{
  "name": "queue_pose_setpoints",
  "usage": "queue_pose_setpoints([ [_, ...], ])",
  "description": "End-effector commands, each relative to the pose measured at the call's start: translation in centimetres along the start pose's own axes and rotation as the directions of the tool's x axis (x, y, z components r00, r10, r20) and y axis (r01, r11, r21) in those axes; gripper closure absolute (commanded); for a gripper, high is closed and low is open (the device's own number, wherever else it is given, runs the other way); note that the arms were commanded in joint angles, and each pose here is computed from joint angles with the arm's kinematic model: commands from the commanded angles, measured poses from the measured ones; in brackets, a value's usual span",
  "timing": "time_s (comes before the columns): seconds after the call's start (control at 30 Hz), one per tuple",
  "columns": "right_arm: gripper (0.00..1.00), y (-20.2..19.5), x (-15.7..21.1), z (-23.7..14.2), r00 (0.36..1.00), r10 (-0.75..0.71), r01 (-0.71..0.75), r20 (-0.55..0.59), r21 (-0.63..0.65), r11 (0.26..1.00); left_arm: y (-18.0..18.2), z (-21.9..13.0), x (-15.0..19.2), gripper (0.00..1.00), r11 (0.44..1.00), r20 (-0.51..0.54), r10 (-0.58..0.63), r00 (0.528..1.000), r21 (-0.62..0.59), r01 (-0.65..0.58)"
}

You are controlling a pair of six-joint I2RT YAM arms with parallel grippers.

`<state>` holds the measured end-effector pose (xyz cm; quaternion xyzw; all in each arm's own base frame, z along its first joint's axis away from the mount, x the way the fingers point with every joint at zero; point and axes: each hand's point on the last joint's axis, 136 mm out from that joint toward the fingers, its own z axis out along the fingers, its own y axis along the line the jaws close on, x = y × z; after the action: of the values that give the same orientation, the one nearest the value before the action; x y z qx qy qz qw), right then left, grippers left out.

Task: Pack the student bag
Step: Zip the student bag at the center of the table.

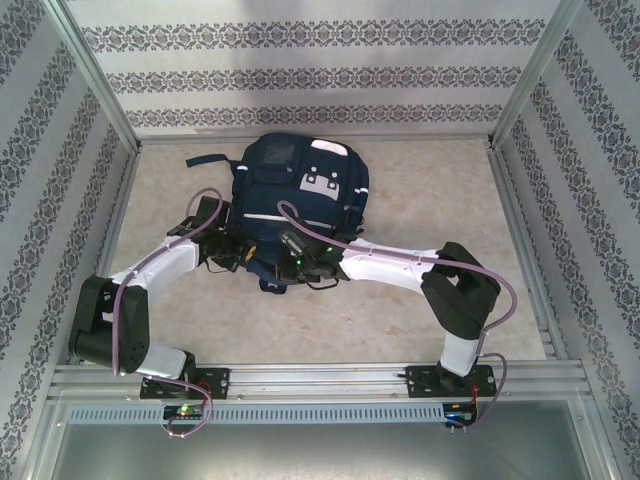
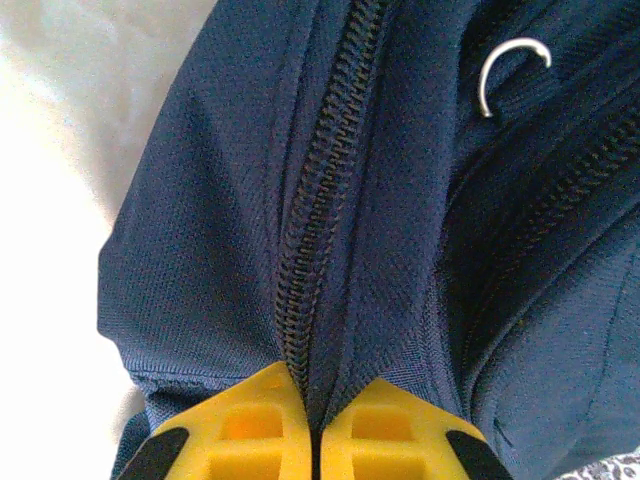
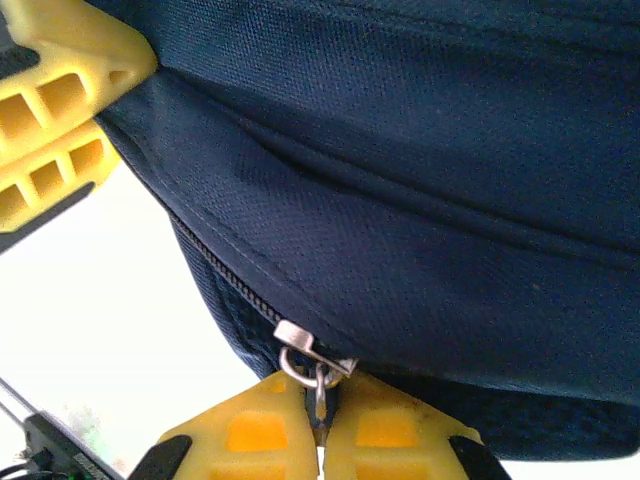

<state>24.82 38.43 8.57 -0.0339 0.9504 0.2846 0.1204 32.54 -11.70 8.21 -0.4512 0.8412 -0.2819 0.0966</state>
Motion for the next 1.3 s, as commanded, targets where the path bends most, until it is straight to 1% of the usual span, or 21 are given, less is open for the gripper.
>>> queue_pose_setpoints([
  [0.0,1.0,-2.8,1.0,-1.8,0.999,-0.053,0.052,0.0,0.114,0.992,-0.2,-1.5,-2.1,1.0,1.0,0.089,-0.002,0.996,-0.005,0.002],
  [0.1,1.0,-4.0,1.2,-2.5,0.998,-0.067,0.065,0.006,0.146,0.987,-0.2,-1.8,-2.4,1.0,1.0,0.093,-0.007,0.996,-0.002,0.008],
  [0.3,1.0,-7.3,1.5,-3.8,0.999,-0.047,0.043,0.016,0.186,0.982,-0.3,-2.6,-2.9,1.0,1.0,0.103,-0.013,0.995,0.008,0.013],
  [0.67,1.0,-11.8,-0.1,-5.5,0.996,-0.042,0.023,0.077,0.224,0.974,-0.9,-4.1,-3.8,1.0,1.0,0.13,-0.003,0.991,0.02,0.0],
  [0.77,1.0,-11.4,-0.4,-5.2,0.997,-0.04,0.026,0.069,0.191,0.981,-1.1,-4.4,-3.9,1.0,1.0,0.135,0.005,0.991,0.021,-0.008],
  [0.97,1.0,-8.4,-1.0,-5.1,0.997,-0.043,0.036,0.07,0.098,0.994,-1.5,-5.6,-4.3,0.99,0.999,0.159,0.028,0.987,0.021,-0.032],
  [1.03,1.0,-6.8,-1.0,-5.0,0.996,-0.05,0.046,0.074,0.061,0.997,-1.6,-6.0,-3.9,0.82,0.999,0.151,0.029,0.988,0.03,-0.034],
  [1.1,1.0,-5.3,-0.8,-5.0,0.995,-0.064,0.061,0.075,0.039,0.997,-1.6,-6.4,-3.3,0.62,0.998,0.128,0.024,0.991,0.051,-0.031],
  [1.17,1.0,-4.2,-0.6,-4.7,0.995,-0.064,0.062,0.076,0.021,0.998,-1.7,-6.7,-2.5,0.52,0.998,0.108,0.023,0.994,0.062,-0.03],
  [1.27,1.0,-3.2,-0.3,-4.0,0.996,-0.045,0.046,0.072,-0.018,0.999,-2.0,-7.2,-0.7,0.44,0.995,0.077,0.056,0.995,0.077,-0.062],
])
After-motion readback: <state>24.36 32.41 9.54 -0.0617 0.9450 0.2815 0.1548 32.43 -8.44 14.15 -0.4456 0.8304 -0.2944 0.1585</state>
